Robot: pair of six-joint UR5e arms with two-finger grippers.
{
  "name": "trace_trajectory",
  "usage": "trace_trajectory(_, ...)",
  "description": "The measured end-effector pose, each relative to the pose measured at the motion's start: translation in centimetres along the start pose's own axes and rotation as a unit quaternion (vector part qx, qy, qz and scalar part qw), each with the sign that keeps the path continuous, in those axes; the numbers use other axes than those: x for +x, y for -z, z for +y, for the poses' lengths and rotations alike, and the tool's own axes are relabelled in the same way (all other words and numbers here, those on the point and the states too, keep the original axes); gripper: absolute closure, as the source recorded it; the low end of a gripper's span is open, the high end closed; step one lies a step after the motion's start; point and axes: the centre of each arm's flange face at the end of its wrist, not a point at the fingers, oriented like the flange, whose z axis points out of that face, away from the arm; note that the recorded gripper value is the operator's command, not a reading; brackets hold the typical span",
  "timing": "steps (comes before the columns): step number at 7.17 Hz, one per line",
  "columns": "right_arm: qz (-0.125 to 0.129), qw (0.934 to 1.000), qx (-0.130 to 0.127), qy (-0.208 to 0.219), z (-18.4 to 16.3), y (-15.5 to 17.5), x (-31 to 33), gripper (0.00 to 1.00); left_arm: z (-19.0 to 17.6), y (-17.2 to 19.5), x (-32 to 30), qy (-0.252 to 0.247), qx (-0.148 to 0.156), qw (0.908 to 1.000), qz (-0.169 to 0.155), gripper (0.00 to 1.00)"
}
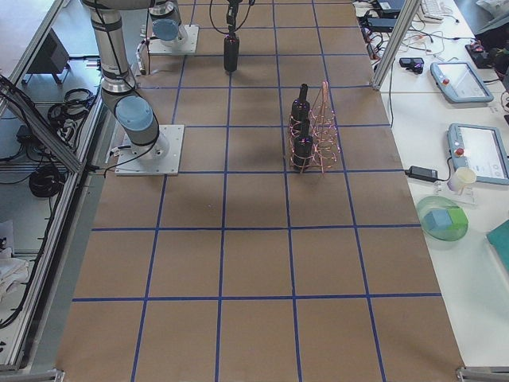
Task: Place wine into wine basket
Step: 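Lift the bottle with the right gripper and carry it toward the wire rack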
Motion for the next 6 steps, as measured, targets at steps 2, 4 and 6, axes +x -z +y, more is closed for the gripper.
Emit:
trace_trajectory(2,0.001,1.0,-0.007,-0.004,-0.2,0.3,0.4,0.81,0.0,0.0,0.0,0.0,0.0,1.0,-0.001,0.0)
trace_trajectory(4,0.004,0.9998,0.007,0.018,-1.7,2.3,2.3,0.82,0.1,0.1,0.0,0.0,0.001,1.0,0.0,0.0)
trace_trajectory(6,0.015,0.998,0.024,0.056,-4.6,6.5,7.4,0.82,0.0,0.1,0.0,0.0,0.002,1.0,0.0,0.0)
